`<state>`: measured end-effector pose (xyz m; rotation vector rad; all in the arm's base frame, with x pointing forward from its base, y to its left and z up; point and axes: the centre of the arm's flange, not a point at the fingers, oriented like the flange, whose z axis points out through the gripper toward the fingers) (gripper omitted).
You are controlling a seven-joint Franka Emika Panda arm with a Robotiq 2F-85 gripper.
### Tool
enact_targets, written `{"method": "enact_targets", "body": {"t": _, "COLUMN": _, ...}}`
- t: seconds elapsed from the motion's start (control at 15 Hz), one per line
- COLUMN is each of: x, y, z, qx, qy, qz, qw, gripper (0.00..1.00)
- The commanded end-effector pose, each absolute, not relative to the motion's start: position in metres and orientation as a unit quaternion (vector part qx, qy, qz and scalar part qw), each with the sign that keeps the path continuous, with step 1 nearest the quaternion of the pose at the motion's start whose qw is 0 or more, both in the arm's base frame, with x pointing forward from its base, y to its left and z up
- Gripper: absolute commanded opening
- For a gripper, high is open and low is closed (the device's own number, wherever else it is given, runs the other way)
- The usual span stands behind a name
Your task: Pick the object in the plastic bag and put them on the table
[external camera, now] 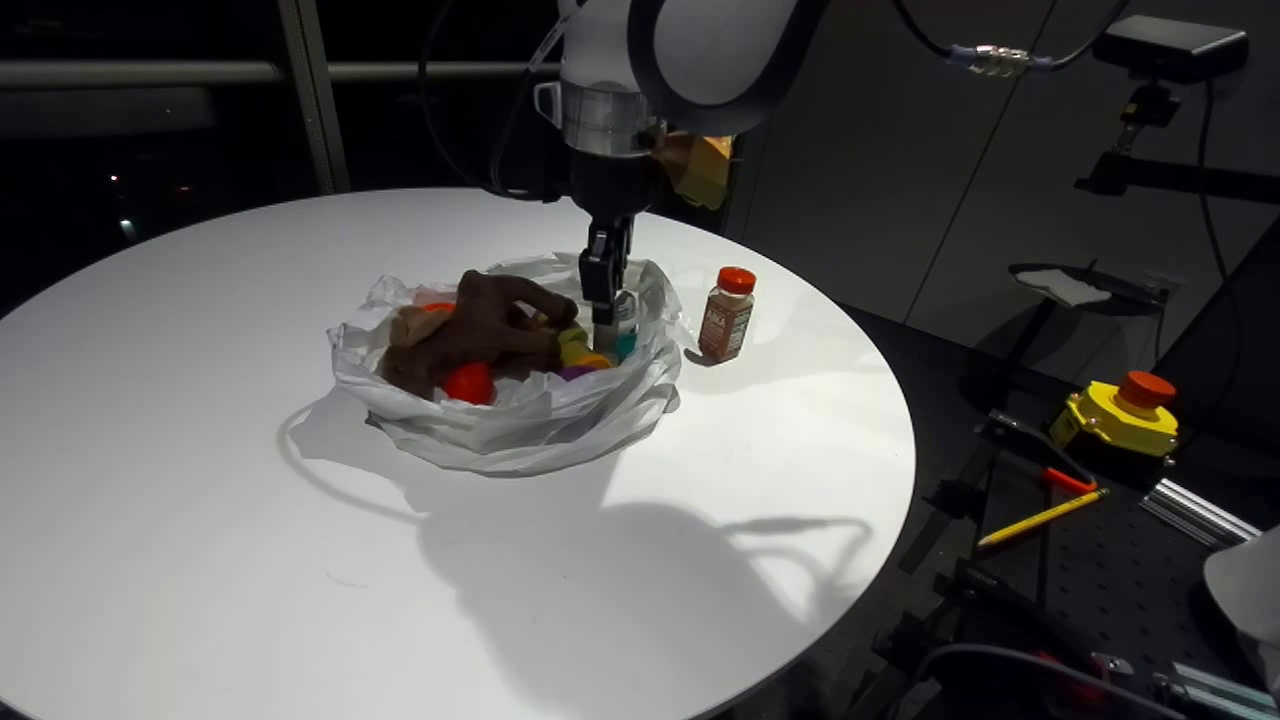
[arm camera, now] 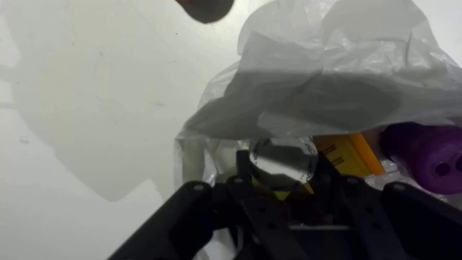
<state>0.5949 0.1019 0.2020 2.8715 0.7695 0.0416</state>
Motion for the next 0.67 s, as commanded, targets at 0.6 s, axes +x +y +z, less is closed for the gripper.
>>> {"method": "enact_targets", "body": {"t": 0.6, "x": 0.486, "y": 0.085, "z": 0.266, "qx": 0.962, "qy": 0.237, "qz": 0.112, "qw": 0.069, "gripper": 0.14}}
